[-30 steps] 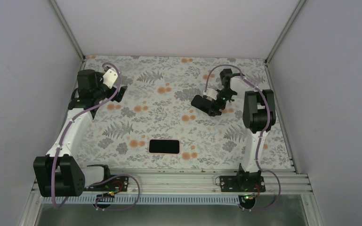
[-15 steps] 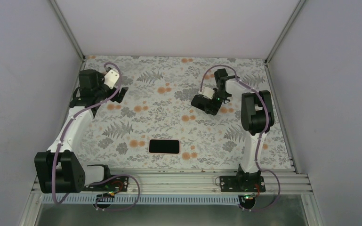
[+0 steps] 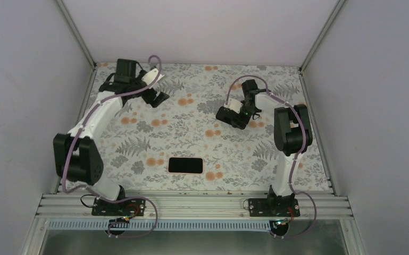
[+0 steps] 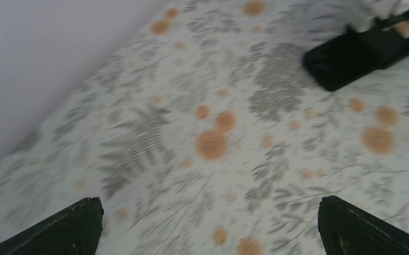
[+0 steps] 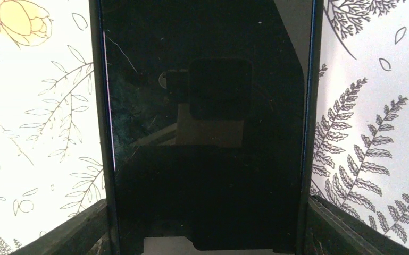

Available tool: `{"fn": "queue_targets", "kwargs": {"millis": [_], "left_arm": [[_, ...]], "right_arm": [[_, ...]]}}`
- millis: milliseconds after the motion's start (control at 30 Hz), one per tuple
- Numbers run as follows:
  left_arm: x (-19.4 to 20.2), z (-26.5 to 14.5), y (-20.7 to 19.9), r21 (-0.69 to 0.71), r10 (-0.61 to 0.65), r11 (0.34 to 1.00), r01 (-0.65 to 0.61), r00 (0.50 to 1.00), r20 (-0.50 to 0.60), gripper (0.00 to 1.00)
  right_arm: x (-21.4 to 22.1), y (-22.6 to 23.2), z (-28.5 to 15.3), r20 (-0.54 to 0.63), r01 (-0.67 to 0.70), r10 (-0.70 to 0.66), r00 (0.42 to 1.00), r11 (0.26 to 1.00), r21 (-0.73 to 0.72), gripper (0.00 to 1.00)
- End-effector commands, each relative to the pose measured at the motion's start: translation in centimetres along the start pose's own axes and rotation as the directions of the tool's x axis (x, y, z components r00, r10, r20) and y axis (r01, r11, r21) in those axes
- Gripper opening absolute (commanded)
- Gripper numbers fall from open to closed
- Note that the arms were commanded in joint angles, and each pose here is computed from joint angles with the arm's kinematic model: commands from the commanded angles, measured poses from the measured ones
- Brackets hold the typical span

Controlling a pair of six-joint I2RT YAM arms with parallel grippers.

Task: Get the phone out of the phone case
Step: Pick up the phone at the center of the board.

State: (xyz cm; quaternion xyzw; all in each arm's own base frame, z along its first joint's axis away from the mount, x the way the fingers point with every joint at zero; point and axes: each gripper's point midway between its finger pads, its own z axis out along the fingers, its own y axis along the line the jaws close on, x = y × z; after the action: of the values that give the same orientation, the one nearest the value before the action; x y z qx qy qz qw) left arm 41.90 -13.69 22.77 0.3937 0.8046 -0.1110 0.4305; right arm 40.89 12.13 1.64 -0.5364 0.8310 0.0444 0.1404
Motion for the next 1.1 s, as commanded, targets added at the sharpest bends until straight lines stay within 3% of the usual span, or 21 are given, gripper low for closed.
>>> {"fn": "queue_targets", "kwargs": {"millis": [0, 233, 500, 833, 1067], "left_arm": [[0.1, 2.6, -4.7, 0.303, -0.031, 0.952, 0.045, 0.998, -0.051, 1.0], [-0.6, 6.4, -8.3, 0.624, -0.15, 0.752, 0.211, 0.977, -0.149, 1.0], [-1.4, 12.0, -9.4, 0.708, -0.238, 0.612, 0.353, 0.935, -0.261, 0.96], [-0.7, 16.8, -10.1, 0.692, -0.257, 0.587, 0.42, 0.908, -0.332, 0.93], [-1.2, 17.5, -10.2, 0.7, -0.291, 0.566, 0.434, 0.901, -0.323, 0.88]], "right_arm": [[1.9, 0.5, 1.2, -0.077, 0.005, -0.003, 0.997, 1.0, 0.027, 0.7], [-1.0, 0.6, -2.3, 0.04, 0.015, -0.017, 0.999, 0.998, 0.063, 0.71], [-4.8, 1.4, -4.7, 0.136, 0.03, -0.036, 0.99, 0.999, 0.043, 0.71], [-10.4, 2.3, -7.2, 0.224, 0.076, -0.085, 0.971, 0.996, 0.049, 0.7], [-13.2, 3.1, -7.2, 0.241, 0.111, -0.119, 0.963, 0.993, 0.05, 0.7]]}}
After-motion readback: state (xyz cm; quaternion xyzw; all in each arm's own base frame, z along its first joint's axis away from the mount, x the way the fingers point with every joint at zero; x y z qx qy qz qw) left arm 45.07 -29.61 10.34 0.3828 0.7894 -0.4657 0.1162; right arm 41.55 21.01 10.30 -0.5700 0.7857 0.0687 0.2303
